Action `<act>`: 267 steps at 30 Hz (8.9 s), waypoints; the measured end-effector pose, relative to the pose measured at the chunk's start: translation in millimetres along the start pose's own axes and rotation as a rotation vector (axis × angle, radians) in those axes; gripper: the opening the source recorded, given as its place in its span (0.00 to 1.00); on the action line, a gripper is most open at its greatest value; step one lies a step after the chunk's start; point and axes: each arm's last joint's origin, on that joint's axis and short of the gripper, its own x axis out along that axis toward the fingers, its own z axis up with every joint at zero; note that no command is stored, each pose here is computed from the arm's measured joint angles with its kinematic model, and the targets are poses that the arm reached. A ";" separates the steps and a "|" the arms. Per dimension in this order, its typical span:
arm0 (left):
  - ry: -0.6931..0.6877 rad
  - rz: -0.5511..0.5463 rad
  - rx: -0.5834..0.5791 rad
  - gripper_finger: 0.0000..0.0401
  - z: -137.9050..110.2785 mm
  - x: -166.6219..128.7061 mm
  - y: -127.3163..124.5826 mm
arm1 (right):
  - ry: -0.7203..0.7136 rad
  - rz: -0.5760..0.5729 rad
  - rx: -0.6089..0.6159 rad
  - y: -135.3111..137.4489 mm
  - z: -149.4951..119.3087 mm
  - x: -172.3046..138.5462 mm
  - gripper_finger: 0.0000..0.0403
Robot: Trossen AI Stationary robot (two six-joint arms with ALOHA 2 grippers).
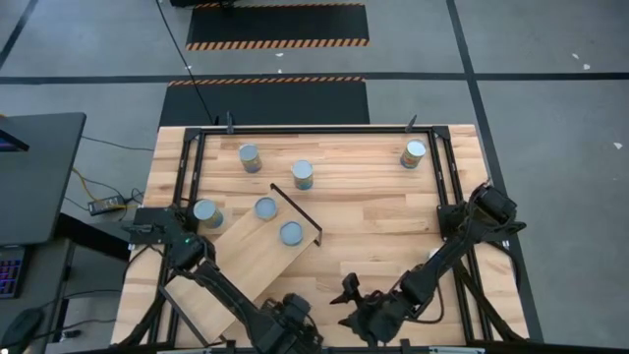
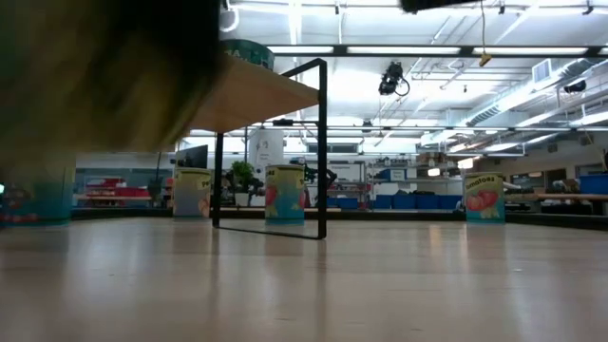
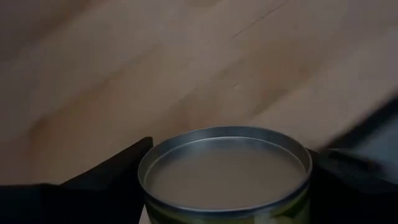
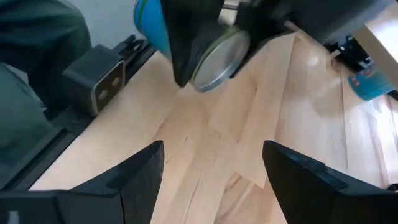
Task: Pick and place cans onto a shelf
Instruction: Put the right canned cherries on the shelf, then put the canned cherries on the shelf
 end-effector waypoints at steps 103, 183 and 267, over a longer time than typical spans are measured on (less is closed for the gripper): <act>-1.130 -0.771 0.860 0.79 106.9 -93.3 319.5 | -0.241 -0.169 0.390 -110.5 13.9 35.0 0.69; -0.174 0.128 0.596 0.85 132.8 -141.7 382.9 | -0.034 -0.264 0.533 -165.4 11.0 -55.5 0.70; 0.113 0.365 0.863 0.08 115.4 -59.4 347.1 | -0.005 -0.258 0.481 -167.6 7.4 -49.8 0.70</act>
